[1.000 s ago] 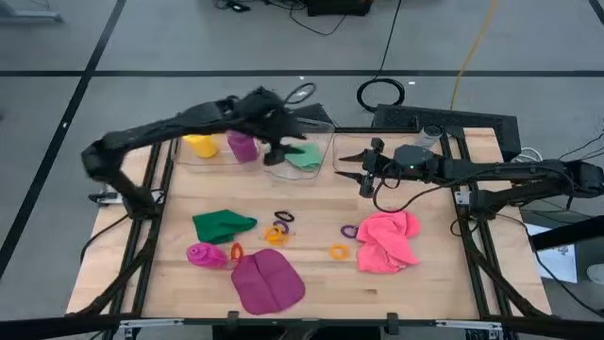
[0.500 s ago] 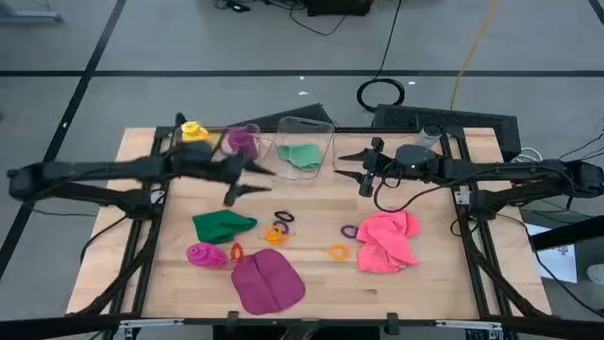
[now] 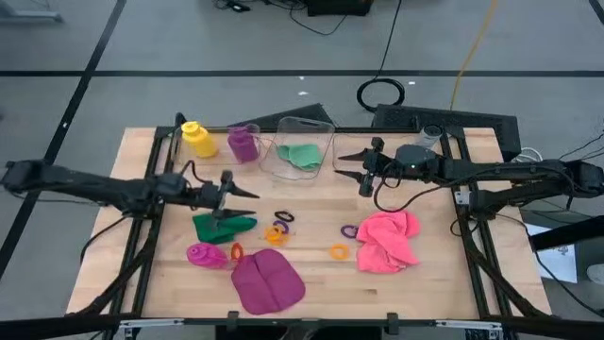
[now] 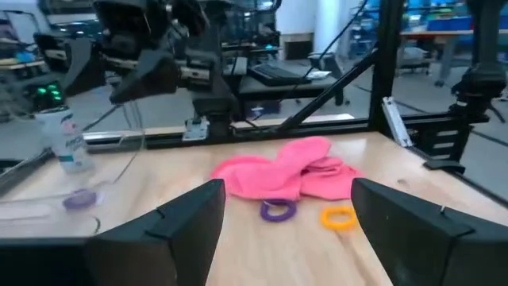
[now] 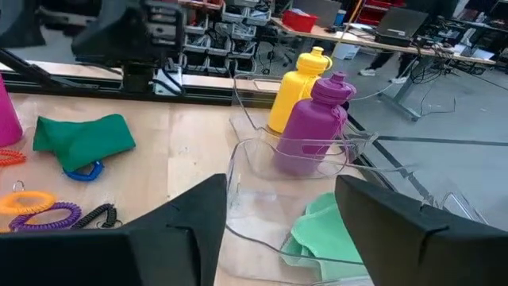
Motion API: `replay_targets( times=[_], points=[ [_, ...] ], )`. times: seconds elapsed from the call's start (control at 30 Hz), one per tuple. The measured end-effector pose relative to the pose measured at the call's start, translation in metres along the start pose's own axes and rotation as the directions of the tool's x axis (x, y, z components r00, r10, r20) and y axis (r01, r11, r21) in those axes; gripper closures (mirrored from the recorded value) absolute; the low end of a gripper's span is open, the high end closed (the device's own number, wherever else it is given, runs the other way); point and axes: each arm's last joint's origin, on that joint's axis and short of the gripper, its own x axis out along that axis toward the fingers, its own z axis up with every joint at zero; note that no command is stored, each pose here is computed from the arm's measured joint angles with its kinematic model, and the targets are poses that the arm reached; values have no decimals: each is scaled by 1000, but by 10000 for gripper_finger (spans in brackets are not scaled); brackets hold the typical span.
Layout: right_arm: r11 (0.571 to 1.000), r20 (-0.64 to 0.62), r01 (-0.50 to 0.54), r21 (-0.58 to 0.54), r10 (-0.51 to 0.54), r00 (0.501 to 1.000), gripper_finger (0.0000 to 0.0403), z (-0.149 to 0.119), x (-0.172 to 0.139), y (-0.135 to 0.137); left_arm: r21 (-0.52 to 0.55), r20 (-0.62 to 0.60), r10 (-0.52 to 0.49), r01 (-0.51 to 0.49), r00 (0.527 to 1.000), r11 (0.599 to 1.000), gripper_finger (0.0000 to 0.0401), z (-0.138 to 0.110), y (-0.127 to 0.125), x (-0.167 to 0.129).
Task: Pick & Place Sports Items
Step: Put the green microfiber towel into the middle transparent bin
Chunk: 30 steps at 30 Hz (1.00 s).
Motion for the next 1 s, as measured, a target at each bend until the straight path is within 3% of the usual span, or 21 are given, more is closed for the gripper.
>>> replay_targets(
  times=[0.47,1.0],
  points=[
    [1000,0,0,0,0,1000,234,0,0,0,77,16,-5,3,1000,997,169,-22,-9,33],
    [1000,0,0,0,0,1000,233,0,0,0,46,40,-7,5,999,999,169,-23,-10,36]
  ],
)
